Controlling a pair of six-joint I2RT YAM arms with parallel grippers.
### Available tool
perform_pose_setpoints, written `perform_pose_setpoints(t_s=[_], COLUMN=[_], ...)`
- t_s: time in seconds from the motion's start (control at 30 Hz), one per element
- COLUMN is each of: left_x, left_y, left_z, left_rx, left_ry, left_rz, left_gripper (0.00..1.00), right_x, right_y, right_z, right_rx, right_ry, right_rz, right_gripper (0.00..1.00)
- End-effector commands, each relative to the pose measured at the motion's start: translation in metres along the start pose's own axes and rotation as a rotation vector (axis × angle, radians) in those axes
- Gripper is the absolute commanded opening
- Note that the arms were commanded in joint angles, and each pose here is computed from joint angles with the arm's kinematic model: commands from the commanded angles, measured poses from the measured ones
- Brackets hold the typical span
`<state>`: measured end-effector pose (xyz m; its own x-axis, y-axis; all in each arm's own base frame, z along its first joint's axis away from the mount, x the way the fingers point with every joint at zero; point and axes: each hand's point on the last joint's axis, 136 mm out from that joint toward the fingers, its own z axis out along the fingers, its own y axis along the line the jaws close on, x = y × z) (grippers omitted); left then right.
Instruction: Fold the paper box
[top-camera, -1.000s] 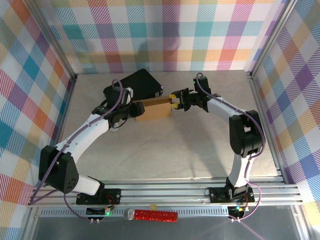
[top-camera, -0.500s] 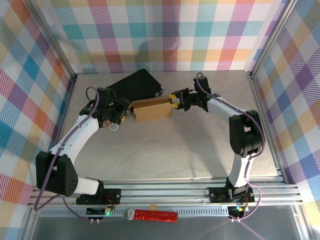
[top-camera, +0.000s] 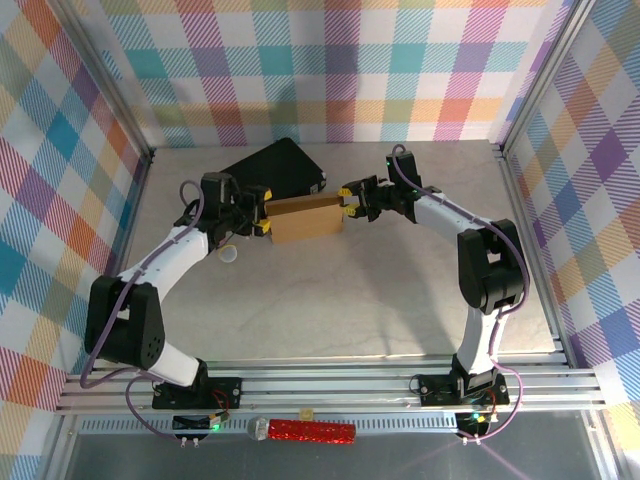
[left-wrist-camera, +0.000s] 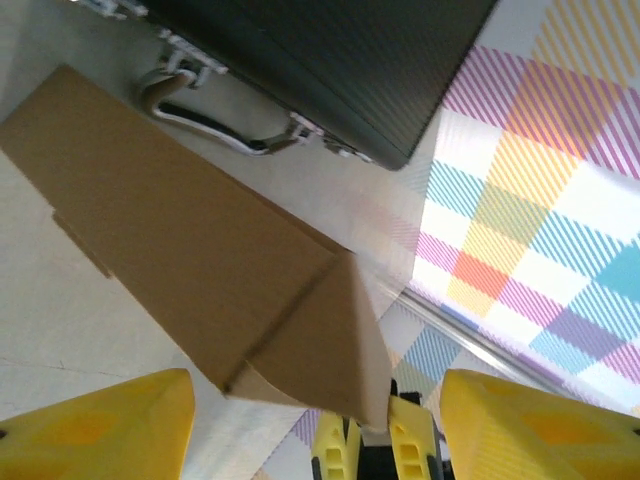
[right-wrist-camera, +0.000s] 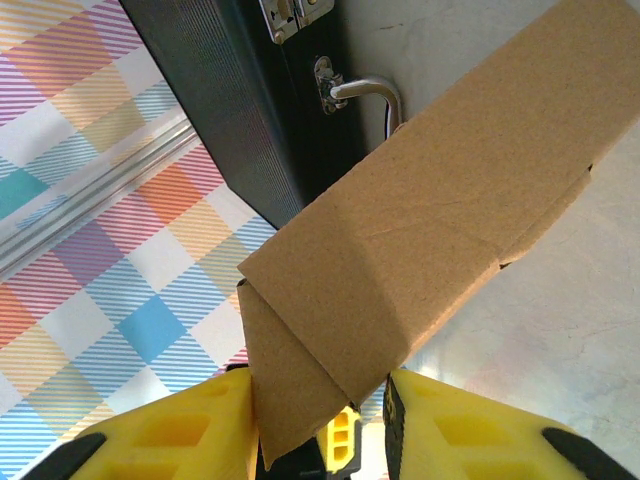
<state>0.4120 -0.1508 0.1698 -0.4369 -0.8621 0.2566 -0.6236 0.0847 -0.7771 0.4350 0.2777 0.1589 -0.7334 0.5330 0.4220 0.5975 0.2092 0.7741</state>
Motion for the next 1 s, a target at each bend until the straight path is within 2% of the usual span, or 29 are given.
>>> perform_pose_setpoints(t_s=[0.0,0.2,0.4,0.6,0.77,0.97], left_x=[0.002,-0.004,-0.009,-0.009,-0.010,-0.010], left_y=[-0.002,0.010,0.016,0.022,0.030,0.038], left_z=[0.005,0.009,0.013,0.014,0.013,0.014], left_rx=[0.021,0.012,0.021,0.018,0.009,-0.009], left_ry=[0.022,0.000,-0.015,-0.013,-0.017,-0.019], left_rz=[-0.061,-0.078,-0.081,-0.081,-0.081,-0.081], left_gripper=[0.62,0.54,0.40,0.34,0.23,0.21], right_x=[-0.007,-0.008,-0.009,-0.010,-0.010,-0.012], right_y=[-0.020,-0.021,-0.023,-0.027,-0.033,-0.047], right_z=[0.009,0.008,0.009,0.007,0.006,0.005], right_rx=[0.064,0.065,0.070,0.078,0.099,0.140], right_ry=[-0.006,-0.006,-0.007,-0.009,-0.012,-0.016], right_rz=[0.040,0.041,0.044,0.045,0.036,0.032], right_gripper=[0.35,0.33,0.31,0.29,0.23,0.19])
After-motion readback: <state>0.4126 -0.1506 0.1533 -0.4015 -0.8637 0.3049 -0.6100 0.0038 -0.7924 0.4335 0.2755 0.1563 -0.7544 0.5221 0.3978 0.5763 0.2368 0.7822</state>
